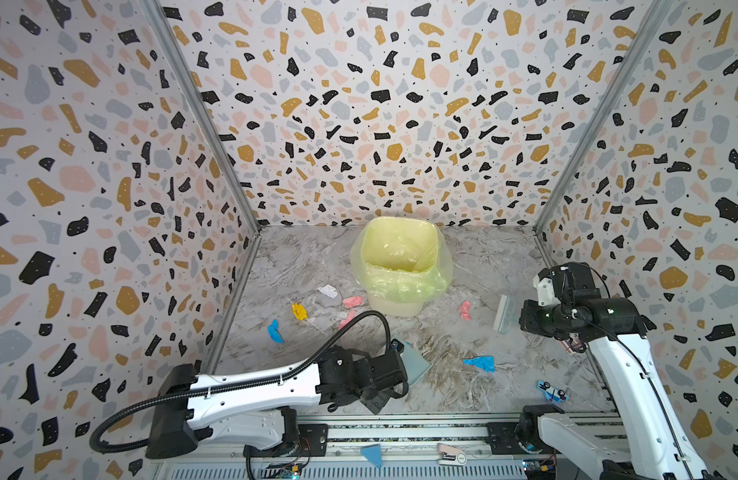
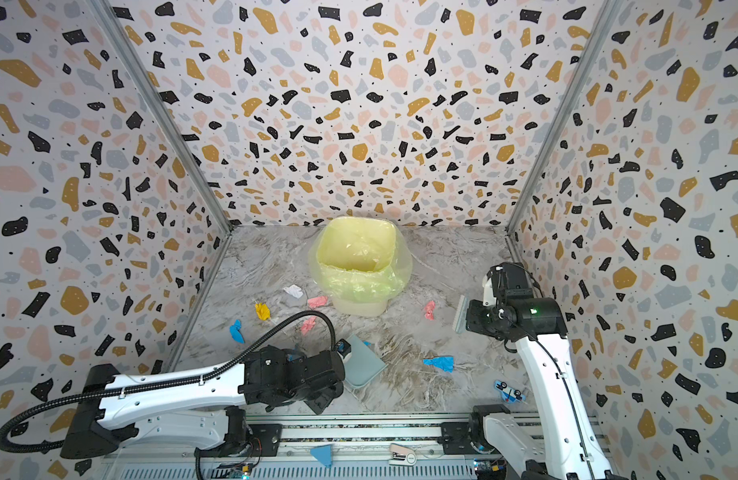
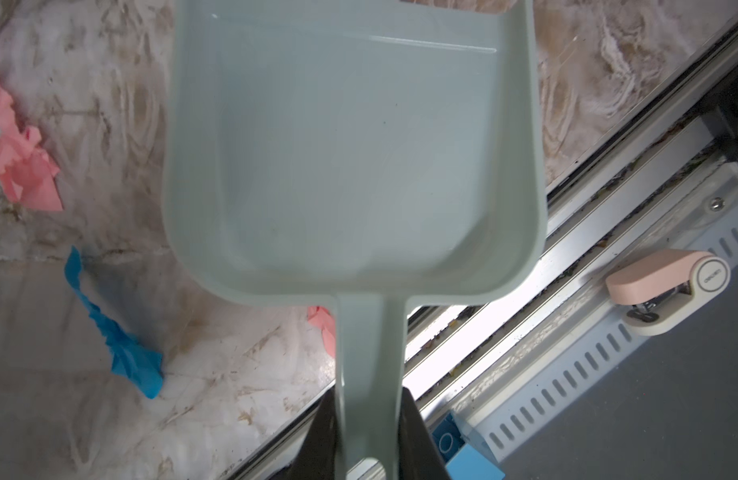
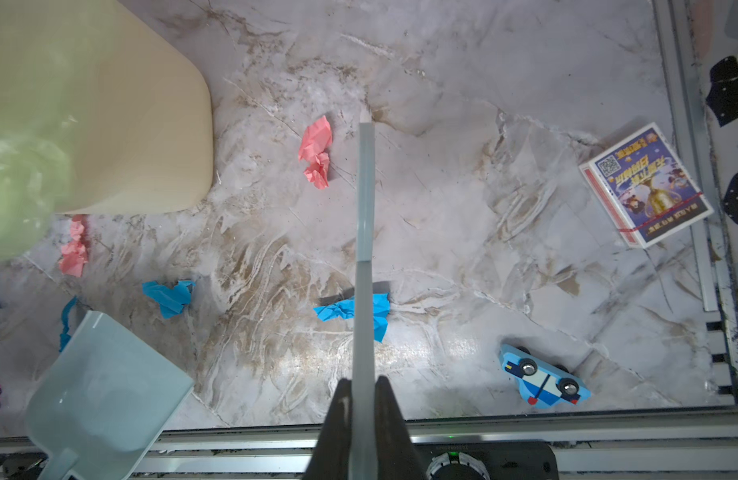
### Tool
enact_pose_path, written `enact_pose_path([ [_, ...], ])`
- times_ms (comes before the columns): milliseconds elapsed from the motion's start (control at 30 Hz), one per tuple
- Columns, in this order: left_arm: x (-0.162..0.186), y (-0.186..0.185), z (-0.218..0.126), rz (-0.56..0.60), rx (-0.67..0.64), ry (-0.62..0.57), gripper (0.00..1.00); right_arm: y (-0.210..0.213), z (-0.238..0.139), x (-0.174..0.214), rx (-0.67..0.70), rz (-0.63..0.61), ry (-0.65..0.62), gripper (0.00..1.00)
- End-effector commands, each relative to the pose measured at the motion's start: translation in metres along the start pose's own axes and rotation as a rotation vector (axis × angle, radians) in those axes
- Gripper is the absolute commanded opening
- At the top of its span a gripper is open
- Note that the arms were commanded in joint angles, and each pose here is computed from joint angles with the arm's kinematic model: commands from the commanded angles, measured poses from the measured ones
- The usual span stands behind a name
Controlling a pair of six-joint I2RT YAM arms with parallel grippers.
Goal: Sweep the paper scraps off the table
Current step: 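Lift the dustpan with the left gripper while the right gripper lowers the brush, then set the dustpan near the blue scraps while the right gripper brings the brush beside it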
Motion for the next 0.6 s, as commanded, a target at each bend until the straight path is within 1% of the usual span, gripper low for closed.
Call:
enact_pose_path([
  [0, -0.016, -0.011, -0.003, 0.077, 0.008, -0.039, 0.03, -0.011, -0.002, 0.017, 0.079, 0.01, 0.042, 0.0],
  [233, -0.026, -0.026, 0.004, 0.175, 0.017, -0.002, 0.03, -0.023, 0.002, 0.033, 0.165, 0.026, 0.068, 0.0],
  [467, -0.034, -0.04, 0.012, 0.264, 0.028, 0.039, 0.03, -0.023, 0.013, 0.039, 0.203, 0.022, 0.108, 0.0],
  [567, -0.039, -0.043, 0.016, 0.291, 0.035, 0.069, 0.03, -0.018, 0.02, 0.041, 0.193, 0.008, 0.13, 0.0],
])
Point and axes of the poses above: each gripper's point midway between its finger pads, its own z axis out along the fingers, its own y axis along the line the jaws close on, x = y × z, the point moved 2 cm from there along -z, back along the fingers, and after that the axes turned 7 degrees about -z, right-handed, at the moved point
